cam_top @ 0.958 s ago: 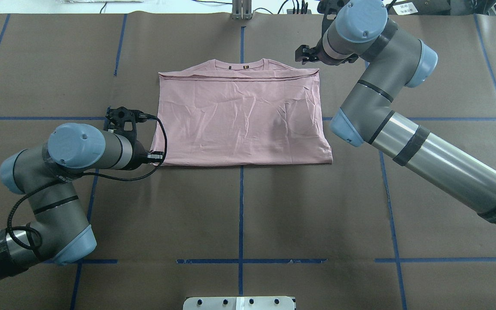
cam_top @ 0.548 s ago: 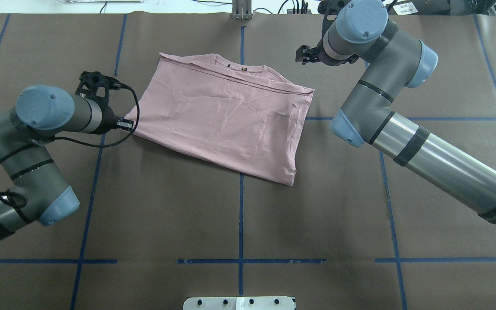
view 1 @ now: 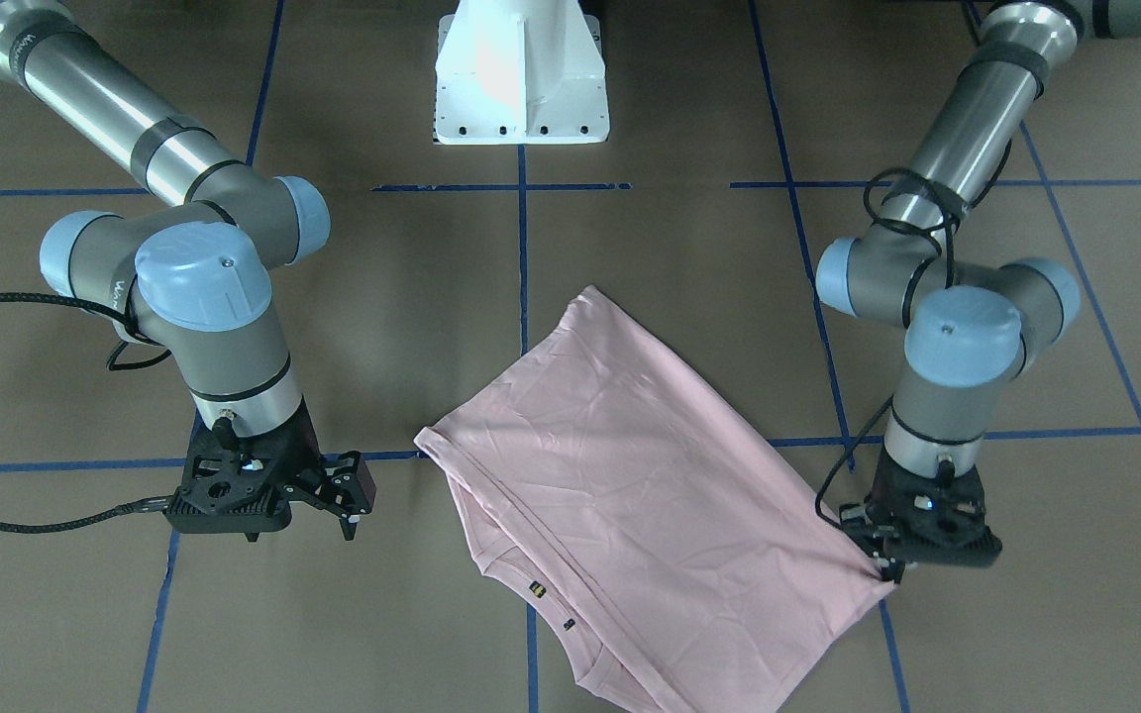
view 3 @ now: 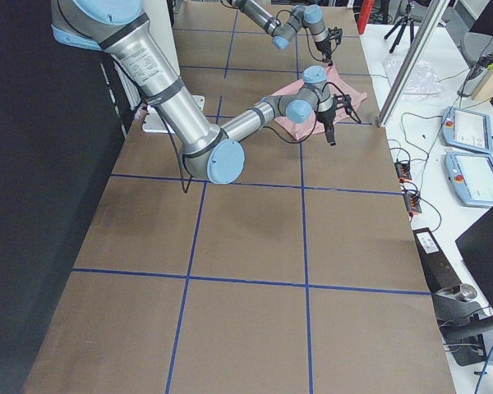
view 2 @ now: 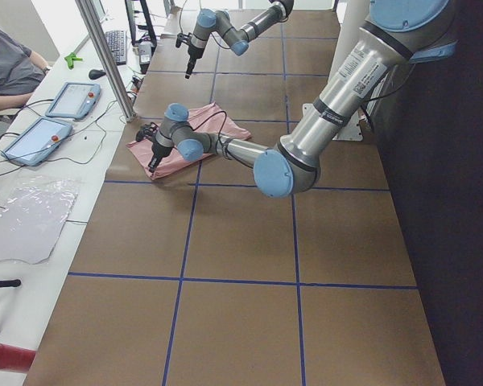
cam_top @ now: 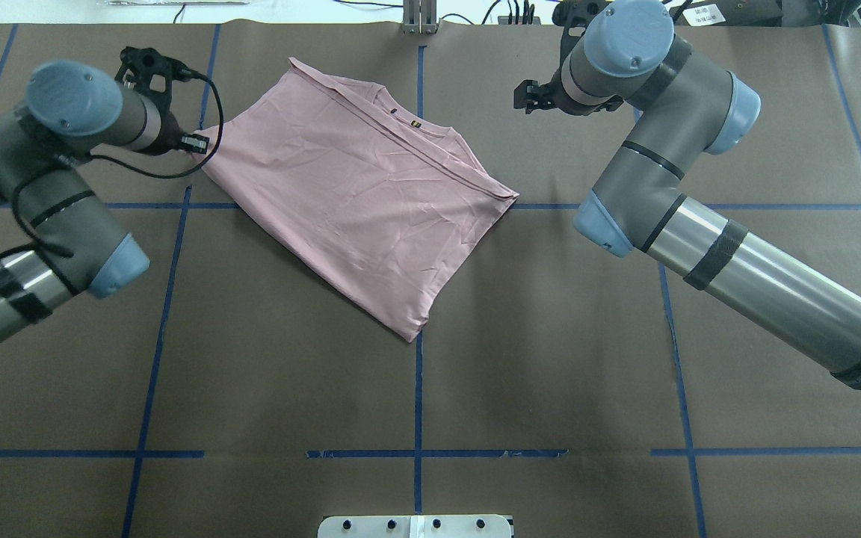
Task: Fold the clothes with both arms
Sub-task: 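Grasp the side edge with the left gripper and drag it away from the robot, then lower the right gripper onto the folded shirt's middle while the left gripper holds its corner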
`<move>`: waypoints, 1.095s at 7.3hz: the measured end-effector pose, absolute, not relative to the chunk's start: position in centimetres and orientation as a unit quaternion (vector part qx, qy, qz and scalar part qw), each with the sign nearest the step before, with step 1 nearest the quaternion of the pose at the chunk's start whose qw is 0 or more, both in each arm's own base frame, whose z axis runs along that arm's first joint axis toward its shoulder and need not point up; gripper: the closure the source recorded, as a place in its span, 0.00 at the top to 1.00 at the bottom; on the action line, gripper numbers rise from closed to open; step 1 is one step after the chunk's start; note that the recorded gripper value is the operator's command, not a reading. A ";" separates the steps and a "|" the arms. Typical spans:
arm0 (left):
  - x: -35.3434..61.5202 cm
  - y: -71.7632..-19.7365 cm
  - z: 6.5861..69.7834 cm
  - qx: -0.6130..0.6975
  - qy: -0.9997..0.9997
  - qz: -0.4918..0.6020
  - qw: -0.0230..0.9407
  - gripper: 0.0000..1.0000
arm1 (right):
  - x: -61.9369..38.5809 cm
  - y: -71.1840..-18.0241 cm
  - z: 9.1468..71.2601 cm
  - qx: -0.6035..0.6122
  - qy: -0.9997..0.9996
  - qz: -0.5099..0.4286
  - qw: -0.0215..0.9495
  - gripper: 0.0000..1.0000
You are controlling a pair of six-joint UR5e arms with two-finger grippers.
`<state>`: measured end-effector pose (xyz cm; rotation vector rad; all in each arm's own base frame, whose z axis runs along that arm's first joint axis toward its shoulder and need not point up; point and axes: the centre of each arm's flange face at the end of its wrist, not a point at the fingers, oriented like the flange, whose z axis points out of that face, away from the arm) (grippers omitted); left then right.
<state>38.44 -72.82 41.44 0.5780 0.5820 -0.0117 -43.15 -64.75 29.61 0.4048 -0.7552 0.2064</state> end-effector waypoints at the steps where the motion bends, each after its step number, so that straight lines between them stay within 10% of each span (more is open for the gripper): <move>1: 38.7 -75.2 41.4 0.289 0.272 -0.015 0.918 0.99 | -43.2 -64.7 29.5 0.196 -0.366 0.101 0.904 1.00; 8: 32.1 -72.3 43.9 0.317 0.338 0.042 0.885 1.00 | -53.9 -60.4 21.0 0.130 -0.411 0.147 0.890 0.79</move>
